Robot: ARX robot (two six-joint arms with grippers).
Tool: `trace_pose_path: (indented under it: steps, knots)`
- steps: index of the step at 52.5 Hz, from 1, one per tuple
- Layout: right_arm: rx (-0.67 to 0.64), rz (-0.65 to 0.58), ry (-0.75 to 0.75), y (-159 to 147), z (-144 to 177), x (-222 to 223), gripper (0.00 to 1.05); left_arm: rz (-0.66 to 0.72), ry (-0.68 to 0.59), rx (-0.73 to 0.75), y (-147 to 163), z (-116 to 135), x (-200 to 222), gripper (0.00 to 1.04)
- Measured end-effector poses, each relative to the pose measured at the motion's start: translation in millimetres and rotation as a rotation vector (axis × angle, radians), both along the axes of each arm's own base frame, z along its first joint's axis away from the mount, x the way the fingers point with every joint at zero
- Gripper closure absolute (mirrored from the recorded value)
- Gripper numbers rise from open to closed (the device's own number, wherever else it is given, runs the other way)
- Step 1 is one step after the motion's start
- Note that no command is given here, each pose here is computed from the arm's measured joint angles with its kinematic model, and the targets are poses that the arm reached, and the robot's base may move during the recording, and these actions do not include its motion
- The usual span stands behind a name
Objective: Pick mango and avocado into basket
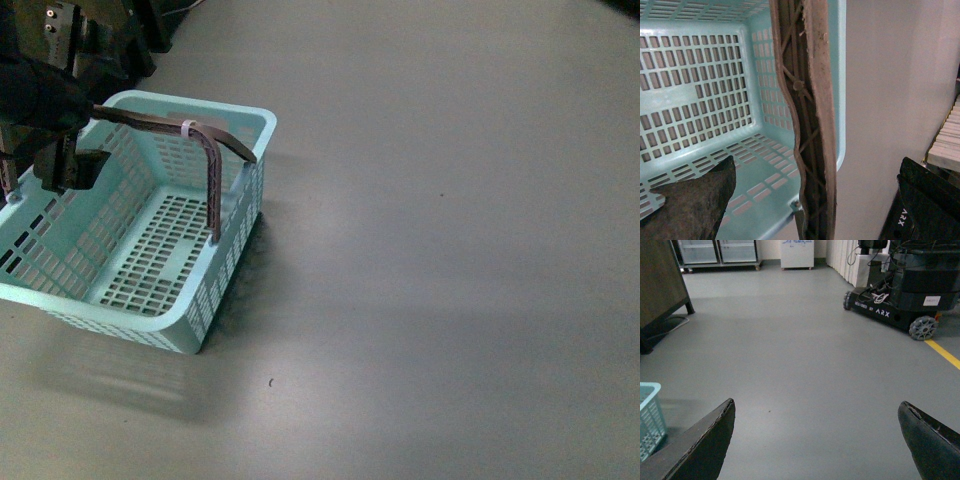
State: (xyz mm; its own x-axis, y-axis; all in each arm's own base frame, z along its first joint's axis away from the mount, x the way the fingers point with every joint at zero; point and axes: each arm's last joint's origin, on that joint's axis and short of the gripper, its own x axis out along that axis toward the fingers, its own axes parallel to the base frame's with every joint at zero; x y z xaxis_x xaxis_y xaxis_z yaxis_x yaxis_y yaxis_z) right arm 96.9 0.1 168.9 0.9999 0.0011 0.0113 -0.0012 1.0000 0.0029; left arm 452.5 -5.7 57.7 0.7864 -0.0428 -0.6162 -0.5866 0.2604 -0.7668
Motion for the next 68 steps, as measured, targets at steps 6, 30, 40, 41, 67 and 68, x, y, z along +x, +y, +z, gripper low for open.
trace_pose_path:
  steps: [6, 30, 40, 41, 67, 68]
  knots:
    - [0.0, 0.0, 0.0, 0, 0, 0, 0.09, 0.009, -0.004, -0.006, -1, -10, 16, 0.08]
    - [0.0, 0.0, 0.0, 0, 0, 0, 0.09, 0.008, 0.016, 0.003, -6, -21, 32, 0.64]
    - [0.0, 0.0, 0.0, 0, 0, 0, 0.09, 0.006, 0.021, -0.016, -10, -21, 29, 0.89]
    - [0.0, 0.0, 0.0, 0, 0, 0, 0.09, 0.007, 0.022, -0.021, -10, -21, 28, 0.93]
    - [0.0, 0.0, 0.0, 0, 0, 0, 0.09, 0.002, -0.064, -0.152, -18, 56, -33, 1.0]
    - [0.0, 0.0, 0.0, 0, 0, 0, 0.09, 0.003, -0.079, -0.165, -17, 68, -39, 1.0]
